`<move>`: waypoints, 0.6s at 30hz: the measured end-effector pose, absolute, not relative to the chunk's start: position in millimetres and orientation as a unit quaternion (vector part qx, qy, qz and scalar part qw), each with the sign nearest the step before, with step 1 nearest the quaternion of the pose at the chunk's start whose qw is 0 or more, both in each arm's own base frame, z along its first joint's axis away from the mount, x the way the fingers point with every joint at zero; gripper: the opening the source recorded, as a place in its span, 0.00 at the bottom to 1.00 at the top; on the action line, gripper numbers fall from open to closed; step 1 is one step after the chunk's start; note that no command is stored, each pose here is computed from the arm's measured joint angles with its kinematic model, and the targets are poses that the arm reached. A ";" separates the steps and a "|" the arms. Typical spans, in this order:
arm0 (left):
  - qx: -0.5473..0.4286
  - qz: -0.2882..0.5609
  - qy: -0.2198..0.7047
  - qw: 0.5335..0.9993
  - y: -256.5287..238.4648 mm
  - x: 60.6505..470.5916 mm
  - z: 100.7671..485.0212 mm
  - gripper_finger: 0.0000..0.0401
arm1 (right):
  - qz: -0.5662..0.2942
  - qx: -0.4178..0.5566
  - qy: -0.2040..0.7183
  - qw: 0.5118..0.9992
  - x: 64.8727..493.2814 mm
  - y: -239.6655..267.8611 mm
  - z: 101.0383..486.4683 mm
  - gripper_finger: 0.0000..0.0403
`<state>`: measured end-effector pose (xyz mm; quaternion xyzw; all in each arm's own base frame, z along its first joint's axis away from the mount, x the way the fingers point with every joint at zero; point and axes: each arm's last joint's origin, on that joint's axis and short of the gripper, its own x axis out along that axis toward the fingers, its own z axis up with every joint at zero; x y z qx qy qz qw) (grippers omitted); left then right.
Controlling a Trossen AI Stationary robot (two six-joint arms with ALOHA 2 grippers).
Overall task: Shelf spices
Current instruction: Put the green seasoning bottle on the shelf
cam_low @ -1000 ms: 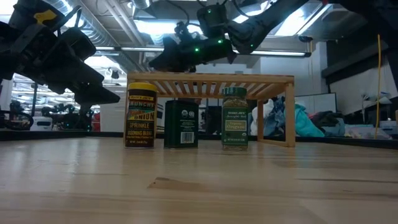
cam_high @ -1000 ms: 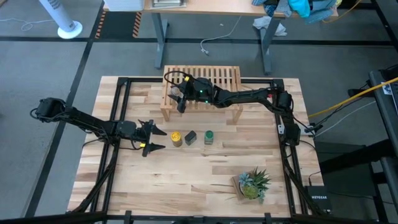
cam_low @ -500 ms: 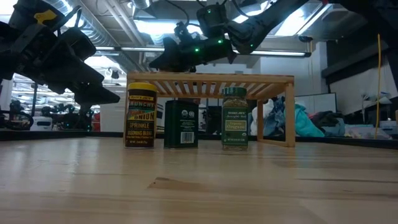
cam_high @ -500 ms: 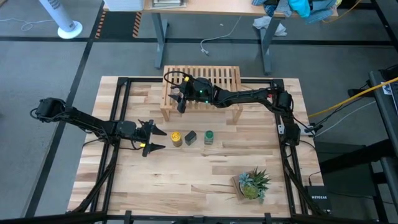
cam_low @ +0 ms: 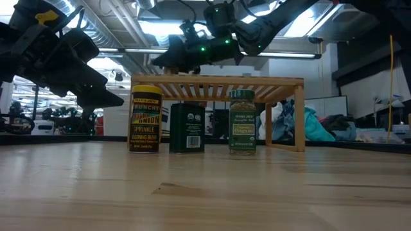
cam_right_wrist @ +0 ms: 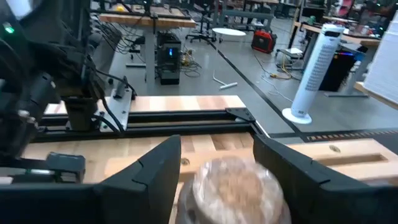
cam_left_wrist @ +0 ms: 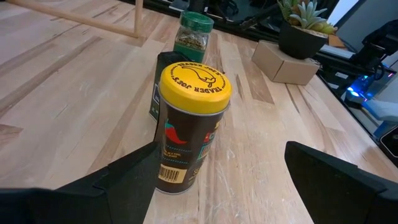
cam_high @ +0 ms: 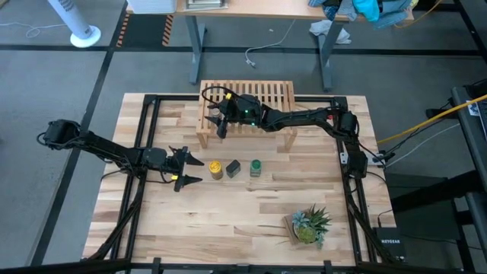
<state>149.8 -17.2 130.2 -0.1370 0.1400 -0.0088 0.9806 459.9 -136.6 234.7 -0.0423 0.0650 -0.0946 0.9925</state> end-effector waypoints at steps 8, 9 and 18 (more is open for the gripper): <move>-0.137 -0.009 0.140 0.981 -17.2 149.8 130.2 0.83 | -0.091 -0.047 0.041 0.994 465.0 -137.9 253.8 0.52; -0.137 -0.009 0.141 0.981 -17.2 149.8 130.1 0.83 | -0.091 -0.047 0.042 0.994 465.8 -138.1 256.1 0.52; -0.138 -0.008 0.141 0.980 -17.1 149.8 130.0 0.83 | -0.089 -0.050 0.073 0.992 468.7 -139.2 283.5 0.52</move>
